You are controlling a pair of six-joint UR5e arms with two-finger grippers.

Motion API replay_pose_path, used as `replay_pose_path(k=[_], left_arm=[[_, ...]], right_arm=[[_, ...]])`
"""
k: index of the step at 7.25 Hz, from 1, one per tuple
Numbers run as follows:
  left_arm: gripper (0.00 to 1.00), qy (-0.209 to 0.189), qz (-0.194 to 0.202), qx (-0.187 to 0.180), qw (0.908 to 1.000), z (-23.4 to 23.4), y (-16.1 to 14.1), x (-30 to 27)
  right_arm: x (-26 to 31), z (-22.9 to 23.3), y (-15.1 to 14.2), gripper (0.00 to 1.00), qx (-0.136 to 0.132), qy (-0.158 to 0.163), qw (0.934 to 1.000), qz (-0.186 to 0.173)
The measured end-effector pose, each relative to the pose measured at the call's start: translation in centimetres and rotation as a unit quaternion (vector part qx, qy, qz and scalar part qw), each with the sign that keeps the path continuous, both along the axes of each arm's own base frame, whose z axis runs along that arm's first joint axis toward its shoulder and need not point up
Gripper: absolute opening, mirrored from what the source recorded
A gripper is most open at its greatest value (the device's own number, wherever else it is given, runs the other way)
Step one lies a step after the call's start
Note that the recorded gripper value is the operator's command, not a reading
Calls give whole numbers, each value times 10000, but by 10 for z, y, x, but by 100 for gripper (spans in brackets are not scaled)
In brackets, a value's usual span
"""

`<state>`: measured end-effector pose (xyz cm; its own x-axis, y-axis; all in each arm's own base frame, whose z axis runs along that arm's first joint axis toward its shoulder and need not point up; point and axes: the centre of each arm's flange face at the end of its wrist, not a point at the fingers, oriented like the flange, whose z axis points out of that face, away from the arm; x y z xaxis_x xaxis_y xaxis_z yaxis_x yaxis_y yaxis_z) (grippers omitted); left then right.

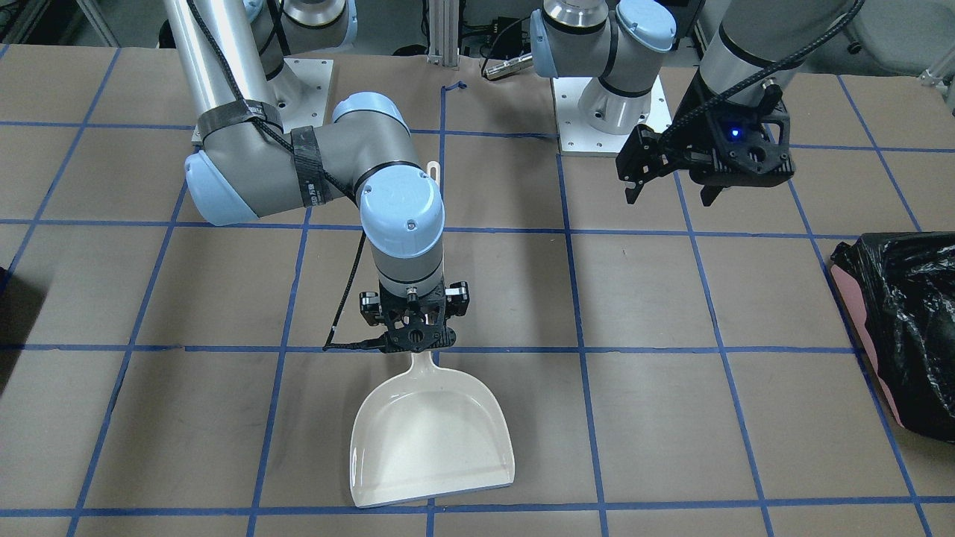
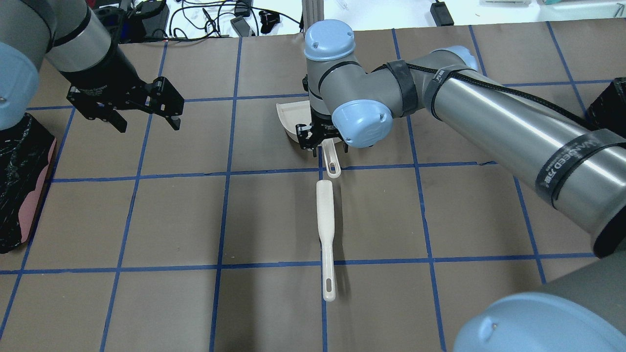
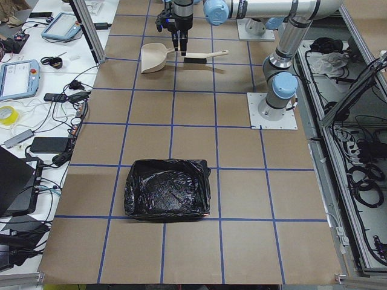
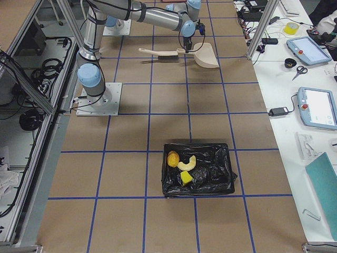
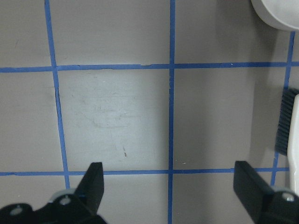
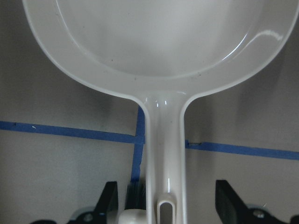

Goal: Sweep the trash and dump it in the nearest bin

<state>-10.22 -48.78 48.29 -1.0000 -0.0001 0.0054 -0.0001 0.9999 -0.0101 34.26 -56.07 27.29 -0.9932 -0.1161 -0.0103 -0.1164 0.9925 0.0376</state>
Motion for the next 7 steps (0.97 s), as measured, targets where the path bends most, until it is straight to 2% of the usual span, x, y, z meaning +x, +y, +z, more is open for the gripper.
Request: replay_pose_path(k=[2,4,5,7], left_arm=[[100,-18,-3,-13,10000,1,0,0],[100,-40,7,-76,10000,7,1,2],[100,-43,8,-91,9999,8,2,2],[100,-37,3,-98,9999,8,4,1]], right_arm=[[-12,26,-5,99,-229,-4,9997,26],[-59,56,-28,100,-437,-23,9990,54],[-90,74,-34,100,-435,-14,9991,9],[-146,116,-26,100,-282,26,9996,-51]])
